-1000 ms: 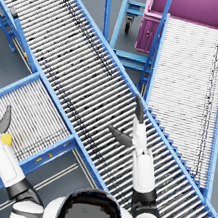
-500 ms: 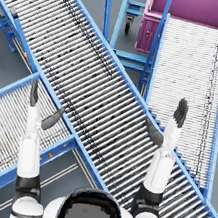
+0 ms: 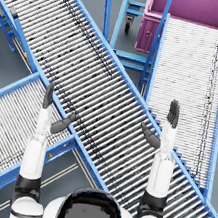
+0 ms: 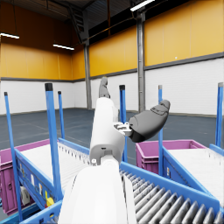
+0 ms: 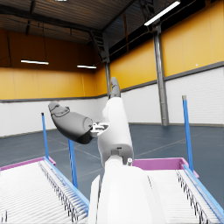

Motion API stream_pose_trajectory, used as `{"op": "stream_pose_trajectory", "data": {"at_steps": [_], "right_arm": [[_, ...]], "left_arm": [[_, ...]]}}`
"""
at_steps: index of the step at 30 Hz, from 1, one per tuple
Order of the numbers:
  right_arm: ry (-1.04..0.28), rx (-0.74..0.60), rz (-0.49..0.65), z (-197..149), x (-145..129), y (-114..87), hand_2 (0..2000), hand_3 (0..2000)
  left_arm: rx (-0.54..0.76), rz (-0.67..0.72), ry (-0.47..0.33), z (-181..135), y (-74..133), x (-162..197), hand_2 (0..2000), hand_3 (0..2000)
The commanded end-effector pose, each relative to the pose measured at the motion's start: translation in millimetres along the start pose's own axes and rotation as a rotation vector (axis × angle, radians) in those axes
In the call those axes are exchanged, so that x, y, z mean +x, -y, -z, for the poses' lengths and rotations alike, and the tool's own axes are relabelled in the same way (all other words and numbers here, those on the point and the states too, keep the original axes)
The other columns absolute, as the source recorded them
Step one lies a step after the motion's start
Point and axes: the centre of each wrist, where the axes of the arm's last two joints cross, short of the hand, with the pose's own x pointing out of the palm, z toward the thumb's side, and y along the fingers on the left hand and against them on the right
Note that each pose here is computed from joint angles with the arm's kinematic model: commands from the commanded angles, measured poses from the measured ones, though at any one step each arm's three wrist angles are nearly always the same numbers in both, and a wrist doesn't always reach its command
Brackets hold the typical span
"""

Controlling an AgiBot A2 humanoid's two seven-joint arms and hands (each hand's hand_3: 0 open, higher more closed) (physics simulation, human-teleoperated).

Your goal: Pick up the oil and place it on the left assembly line, put the cola on the right, and keep Sprite still

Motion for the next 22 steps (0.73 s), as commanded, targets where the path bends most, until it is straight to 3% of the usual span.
{"op": "stream_pose_trajectory", "data": {"at_steps": [1,13,22], "right_arm": [[0.008,0.018,-0.019,2.3,1.0,-2.4,0,0],[0.125,0.288,-0.249,32.7,12.5,-41.9,0,0],[0.142,0.325,-0.274,36.3,13.9,-47.6,0,0]], "left_arm": [[-0.013,0.006,0.014,1.5,1.3,1.3,0,0],[-0.209,0.072,0.199,21.1,21.2,17.5,0,0],[-0.236,0.079,0.222,23.6,23.9,19.4,0,0]]}}
